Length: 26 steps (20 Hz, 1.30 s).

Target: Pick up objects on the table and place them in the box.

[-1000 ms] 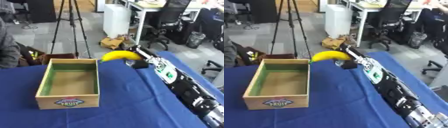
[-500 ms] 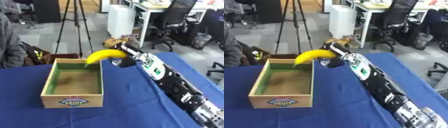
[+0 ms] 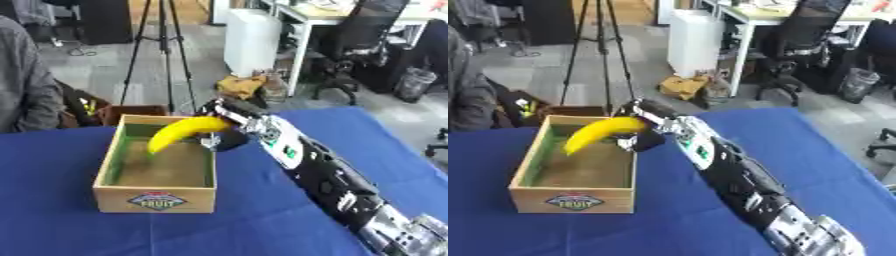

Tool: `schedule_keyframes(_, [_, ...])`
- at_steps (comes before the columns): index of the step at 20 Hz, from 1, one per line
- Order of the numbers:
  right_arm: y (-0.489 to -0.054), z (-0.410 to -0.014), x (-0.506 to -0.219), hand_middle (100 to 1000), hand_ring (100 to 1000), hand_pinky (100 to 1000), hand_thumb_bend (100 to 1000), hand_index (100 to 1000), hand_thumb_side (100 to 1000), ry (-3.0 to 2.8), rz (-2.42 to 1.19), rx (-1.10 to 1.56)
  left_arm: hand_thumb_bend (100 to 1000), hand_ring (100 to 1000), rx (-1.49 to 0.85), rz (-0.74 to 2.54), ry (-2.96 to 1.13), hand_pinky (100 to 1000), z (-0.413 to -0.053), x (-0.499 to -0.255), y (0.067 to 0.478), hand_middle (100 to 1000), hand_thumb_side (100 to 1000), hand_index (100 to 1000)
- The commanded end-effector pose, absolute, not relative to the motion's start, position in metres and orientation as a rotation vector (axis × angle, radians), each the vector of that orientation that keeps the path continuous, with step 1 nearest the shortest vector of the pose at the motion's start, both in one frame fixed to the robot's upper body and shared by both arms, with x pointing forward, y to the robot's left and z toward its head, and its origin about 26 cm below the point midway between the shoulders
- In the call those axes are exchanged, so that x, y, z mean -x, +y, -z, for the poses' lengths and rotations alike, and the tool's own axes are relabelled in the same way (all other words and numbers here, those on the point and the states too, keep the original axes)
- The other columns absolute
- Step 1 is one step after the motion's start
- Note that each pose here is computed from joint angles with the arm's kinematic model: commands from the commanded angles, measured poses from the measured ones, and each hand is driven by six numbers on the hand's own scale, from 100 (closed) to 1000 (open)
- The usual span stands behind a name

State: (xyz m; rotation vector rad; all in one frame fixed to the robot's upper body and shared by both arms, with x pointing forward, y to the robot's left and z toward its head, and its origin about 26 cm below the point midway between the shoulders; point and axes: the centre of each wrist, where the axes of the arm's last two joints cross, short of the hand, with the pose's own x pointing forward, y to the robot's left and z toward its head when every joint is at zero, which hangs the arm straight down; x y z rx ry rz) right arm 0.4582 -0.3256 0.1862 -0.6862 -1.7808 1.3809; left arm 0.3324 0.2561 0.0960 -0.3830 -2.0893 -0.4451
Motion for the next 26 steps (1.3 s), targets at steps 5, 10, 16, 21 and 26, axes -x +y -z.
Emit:
schedule_keyframes(5, [-0.324, -0.191, -0.461, 617, 837, 721, 100, 620, 494, -1.780, -1.433, 0.710, 227, 600, 0.420, 0.477, -2.125, 717, -0.109, -0.334, 0.248, 434, 957, 616])
schedule_keyframes(10, [-0.318, -0.178, -0.463, 634, 851, 723, 100, 637, 502, -1.747, -1.480, 0.699, 228, 601, 0.467, 0.493, -2.127, 716, -0.112, -0.336, 0.239, 434, 958, 615])
schedule_keyframes(16, [-0.315, -0.172, -0.464, 673, 874, 729, 100, 643, 524, -1.746, -1.520, 0.705, 229, 601, 0.479, 0.497, -2.125, 715, -0.112, -0.336, 0.237, 434, 960, 615])
schedule_keyframes(21, [-0.315, -0.169, -0.463, 771, 934, 751, 100, 687, 589, -1.739, -1.548, 0.711, 230, 601, 0.482, 0.499, -2.124, 714, -0.113, -0.337, 0.236, 433, 960, 615])
schedule_keyframes(26, [-0.315, -0.164, -0.463, 991, 1000, 883, 100, 834, 727, -1.696, -1.608, 0.692, 230, 602, 0.485, 0.500, -2.124, 714, -0.113, -0.337, 0.236, 433, 959, 615])
